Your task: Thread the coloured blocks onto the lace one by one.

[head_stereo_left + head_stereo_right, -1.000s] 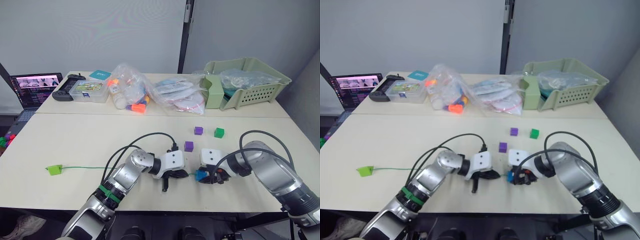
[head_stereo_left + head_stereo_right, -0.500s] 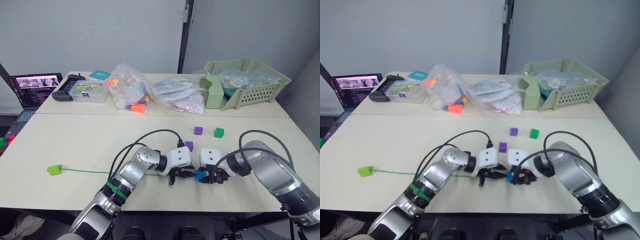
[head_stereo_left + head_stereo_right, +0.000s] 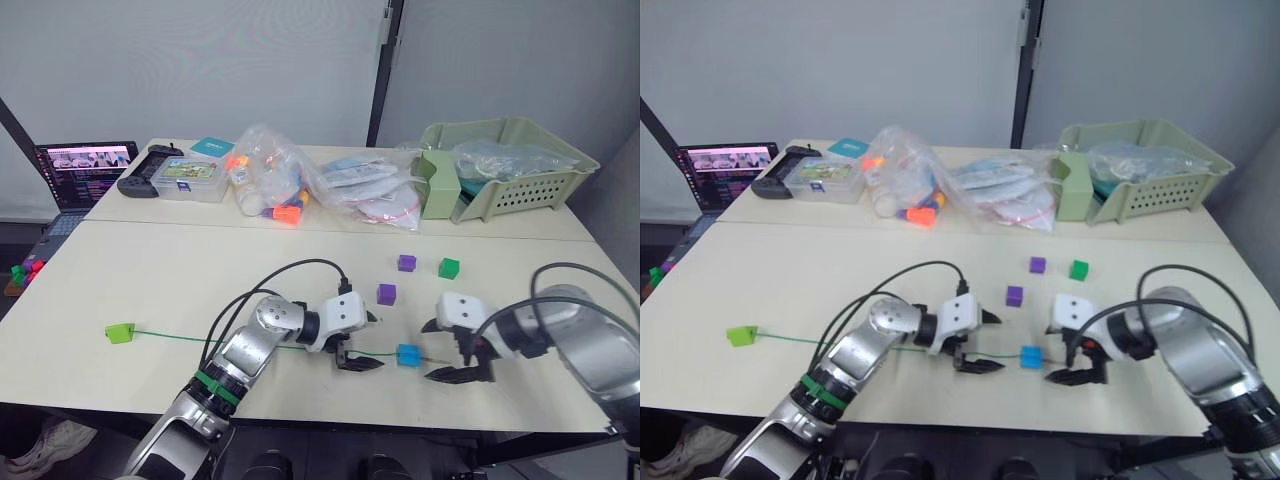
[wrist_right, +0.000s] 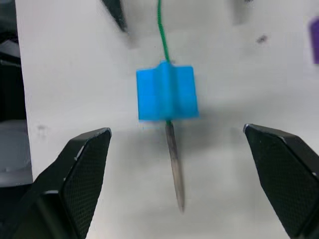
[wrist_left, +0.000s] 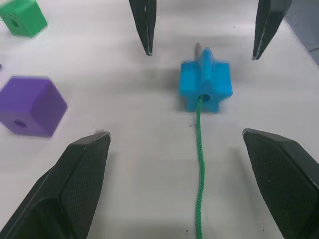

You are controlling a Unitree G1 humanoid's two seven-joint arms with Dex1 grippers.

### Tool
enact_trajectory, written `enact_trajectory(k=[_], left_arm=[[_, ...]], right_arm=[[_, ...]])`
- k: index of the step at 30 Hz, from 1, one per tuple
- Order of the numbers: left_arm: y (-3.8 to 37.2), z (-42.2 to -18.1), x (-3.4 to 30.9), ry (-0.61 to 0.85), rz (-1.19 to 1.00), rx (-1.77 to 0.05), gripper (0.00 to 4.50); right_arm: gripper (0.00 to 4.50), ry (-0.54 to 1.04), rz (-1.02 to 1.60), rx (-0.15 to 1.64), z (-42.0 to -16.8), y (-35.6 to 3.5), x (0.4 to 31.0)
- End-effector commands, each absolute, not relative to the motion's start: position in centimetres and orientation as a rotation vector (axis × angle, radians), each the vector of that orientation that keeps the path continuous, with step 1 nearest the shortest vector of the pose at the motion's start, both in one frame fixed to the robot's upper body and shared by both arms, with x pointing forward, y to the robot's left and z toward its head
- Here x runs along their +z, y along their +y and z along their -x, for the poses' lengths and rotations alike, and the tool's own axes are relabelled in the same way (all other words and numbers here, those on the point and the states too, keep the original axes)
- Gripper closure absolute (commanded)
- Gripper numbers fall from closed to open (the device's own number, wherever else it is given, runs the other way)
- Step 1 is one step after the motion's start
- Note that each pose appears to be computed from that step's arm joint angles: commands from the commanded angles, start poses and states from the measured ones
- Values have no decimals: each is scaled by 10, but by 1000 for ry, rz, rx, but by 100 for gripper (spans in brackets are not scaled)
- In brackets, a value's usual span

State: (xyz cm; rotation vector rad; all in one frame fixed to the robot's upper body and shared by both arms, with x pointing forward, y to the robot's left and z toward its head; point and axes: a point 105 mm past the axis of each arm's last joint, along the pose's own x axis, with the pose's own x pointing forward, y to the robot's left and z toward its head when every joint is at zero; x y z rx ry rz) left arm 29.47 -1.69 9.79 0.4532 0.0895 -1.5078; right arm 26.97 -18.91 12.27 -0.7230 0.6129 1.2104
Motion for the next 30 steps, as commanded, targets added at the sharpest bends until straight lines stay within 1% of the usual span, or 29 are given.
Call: enact_trajectory(k=[1,6,13,18,21,26,28,29,30], left_arm=[[-36,-293,110,11,-434,-1543,2],[-48,-294,105,22,-425,-1578,2],[-59,-290,98,27,-447,-1619,2],[-65,-285,92,38,-434,-1631,2],[-65,-285,92,42,-427,-1625,78],[-62,-284,92,48,-411,-1623,249],[-62,-284,91,49,-413,-1622,310],[-61,-284,91,49,-416,-1621,311],[-61,-284,91,49,-420,-1620,311]], right_arm=[[0,574,705,1138,-267,-204,137],[0,600,688,1077,-262,-216,136],[0,599,678,1062,-258,-217,134],[0,586,724,1040,-263,-213,125],[0,578,732,1054,-266,-207,119],[0,594,745,1090,-268,-197,107],[0,595,737,1102,-269,-193,103],[0,593,724,1109,-269,-189,100],[25,590,716,1110,-271,-186,98]])
